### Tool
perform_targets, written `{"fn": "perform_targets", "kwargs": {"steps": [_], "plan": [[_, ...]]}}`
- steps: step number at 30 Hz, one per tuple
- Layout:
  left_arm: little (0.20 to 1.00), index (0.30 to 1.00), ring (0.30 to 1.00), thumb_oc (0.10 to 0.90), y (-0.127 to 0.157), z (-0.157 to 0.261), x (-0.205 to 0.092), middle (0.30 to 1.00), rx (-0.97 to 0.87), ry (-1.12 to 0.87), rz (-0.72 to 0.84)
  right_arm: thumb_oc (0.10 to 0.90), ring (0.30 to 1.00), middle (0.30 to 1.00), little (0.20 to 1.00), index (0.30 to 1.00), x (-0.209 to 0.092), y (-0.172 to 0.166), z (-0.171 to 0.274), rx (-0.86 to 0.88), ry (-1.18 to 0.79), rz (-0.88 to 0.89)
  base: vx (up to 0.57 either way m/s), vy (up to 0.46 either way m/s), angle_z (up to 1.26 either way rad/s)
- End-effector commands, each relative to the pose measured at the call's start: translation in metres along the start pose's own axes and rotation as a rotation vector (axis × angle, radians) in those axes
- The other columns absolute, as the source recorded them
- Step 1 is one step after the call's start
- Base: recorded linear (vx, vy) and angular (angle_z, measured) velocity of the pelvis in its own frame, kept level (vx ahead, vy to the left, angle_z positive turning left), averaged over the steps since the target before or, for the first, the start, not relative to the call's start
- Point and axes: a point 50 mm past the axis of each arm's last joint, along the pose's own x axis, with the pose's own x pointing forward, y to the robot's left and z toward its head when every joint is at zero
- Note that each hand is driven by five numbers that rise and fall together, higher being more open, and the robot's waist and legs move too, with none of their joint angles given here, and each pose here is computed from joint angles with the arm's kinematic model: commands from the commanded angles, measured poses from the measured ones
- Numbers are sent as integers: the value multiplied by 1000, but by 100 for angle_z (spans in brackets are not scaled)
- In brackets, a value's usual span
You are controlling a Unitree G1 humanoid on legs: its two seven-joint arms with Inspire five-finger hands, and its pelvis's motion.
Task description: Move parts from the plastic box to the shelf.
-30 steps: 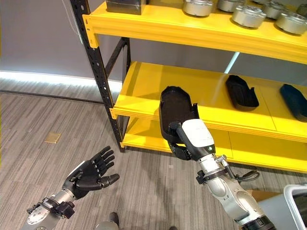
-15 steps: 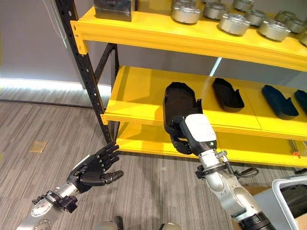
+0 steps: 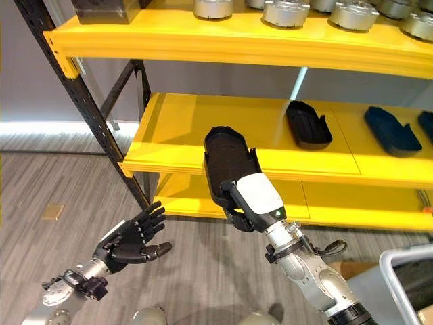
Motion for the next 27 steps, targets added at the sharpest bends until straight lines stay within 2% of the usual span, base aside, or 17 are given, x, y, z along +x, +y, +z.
{"fn": "perform_targets", "kwargs": {"steps": [1, 4, 6, 8, 11, 18, 22, 27], "plan": [[1000, 1000, 1000, 900, -13, 58, 5, 1000, 119, -240, -134, 400, 300, 300, 300, 300, 37, -91, 29, -144, -268, -374, 299, -358, 89], [1000, 1000, 1000, 900, -17, 56, 3, 1000, 80, -232, -145, 400, 300, 300, 300, 300, 51, -103, 35, -180, -313, -345, 298, -418, 4], [1000, 1000, 1000, 900, -18, 44, 1, 1000, -55, -192, -141, 400, 300, 300, 300, 300, 60, -104, 38, -194, -323, -331, 278, -469, -12], [1000, 1000, 1000, 900, -17, 35, 2, 1000, -26, -178, -96, 400, 300, 300, 300, 300, 67, -105, 41, -154, -310, -330, 237, -493, -5], [1000, 1000, 1000, 900, -29, 21, 17, 1000, -73, -168, -157, 400, 300, 300, 300, 300, 69, -105, 40, -163, -281, -350, 119, -463, 77], [1000, 1000, 1000, 900, -40, 27, 31, 1000, -32, -180, -215, 400, 300, 300, 300, 300, 72, -88, 32, -111, -249, -353, 100, -155, 9], [1000, 1000, 1000, 900, -35, 34, 38, 1000, -12, -225, -119, 400, 300, 300, 300, 300, 83, -85, 35, -48, -237, -330, 140, -100, 18], [1000, 1000, 1000, 900, -27, 37, 33, 1000, 54, -205, -97, 400, 300, 300, 300, 300, 79, -65, 29, 42, -163, -296, 289, 107, -27]]}}
